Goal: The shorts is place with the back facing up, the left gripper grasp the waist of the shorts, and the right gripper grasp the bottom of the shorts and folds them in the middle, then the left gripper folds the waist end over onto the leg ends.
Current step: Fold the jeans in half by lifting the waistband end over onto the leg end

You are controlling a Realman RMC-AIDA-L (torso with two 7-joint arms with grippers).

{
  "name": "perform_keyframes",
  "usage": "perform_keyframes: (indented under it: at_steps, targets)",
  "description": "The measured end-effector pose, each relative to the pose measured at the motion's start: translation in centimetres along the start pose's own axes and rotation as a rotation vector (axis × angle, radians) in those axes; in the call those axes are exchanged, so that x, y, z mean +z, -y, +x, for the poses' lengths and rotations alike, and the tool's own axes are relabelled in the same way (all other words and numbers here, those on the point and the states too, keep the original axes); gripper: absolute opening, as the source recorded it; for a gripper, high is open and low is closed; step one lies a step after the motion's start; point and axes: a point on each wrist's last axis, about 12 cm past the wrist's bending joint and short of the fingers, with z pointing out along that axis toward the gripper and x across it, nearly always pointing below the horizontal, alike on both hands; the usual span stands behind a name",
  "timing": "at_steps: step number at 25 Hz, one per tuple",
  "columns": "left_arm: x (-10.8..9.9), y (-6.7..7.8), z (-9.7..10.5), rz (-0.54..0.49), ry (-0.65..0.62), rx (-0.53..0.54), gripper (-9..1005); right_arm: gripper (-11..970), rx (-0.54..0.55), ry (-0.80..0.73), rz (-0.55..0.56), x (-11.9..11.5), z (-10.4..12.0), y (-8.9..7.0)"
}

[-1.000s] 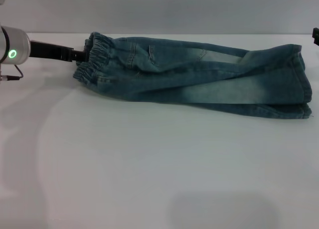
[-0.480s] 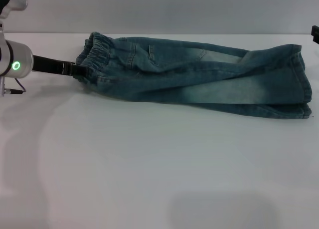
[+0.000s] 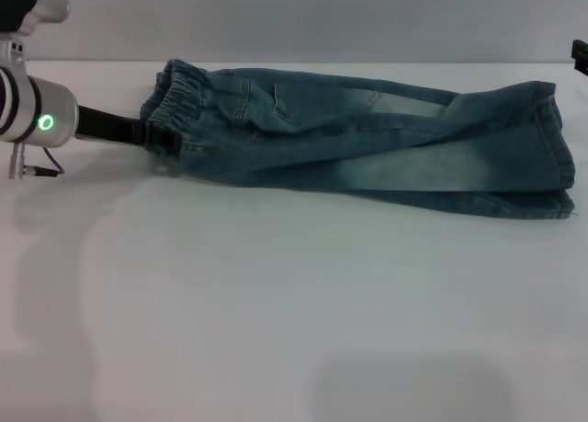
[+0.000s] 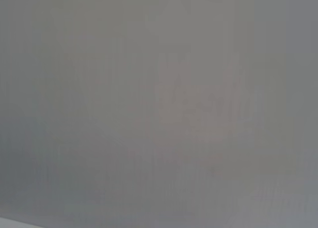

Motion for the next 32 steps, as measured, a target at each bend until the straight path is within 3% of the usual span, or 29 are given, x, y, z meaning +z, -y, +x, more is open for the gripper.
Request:
perform_keyframes:
  at_steps: [4, 6, 17, 21, 29, 32]
  targets:
    - [0.1, 0.2, 0.0, 0.005, -0.006, -0.002, 833, 581, 0.005, 0.002, 0.001, 0.0, 0.0, 0.0]
    - [1.0, 1.0, -0.1, 0.022, -0.033, 0.003, 832, 581, 0.007, 0.001, 0.001, 0.0, 0.1, 0.0]
    - [1.1, 1.1, -0.6, 0.008, 0.002, 0.02, 829, 580, 0.019, -0.006, 0.02, -0.2, 0.5, 0.3]
    - [1.0, 1.2, -0.5, 0.0, 0.027, 0.075, 828, 580, 0.02, -0.008, 0.021, -0.3, 0.6, 0.4]
    - [1.1, 1.5, -0.5, 0.003, 0.023, 0.104, 346, 580, 0.025, -0.009, 0.024, -0.3, 0.7, 0.4]
    - [1.2, 1.5, -0.5, 0.004, 0.023, 0.106, 295, 580, 0.025, -0.01, 0.025, -0.4, 0.7, 0.4]
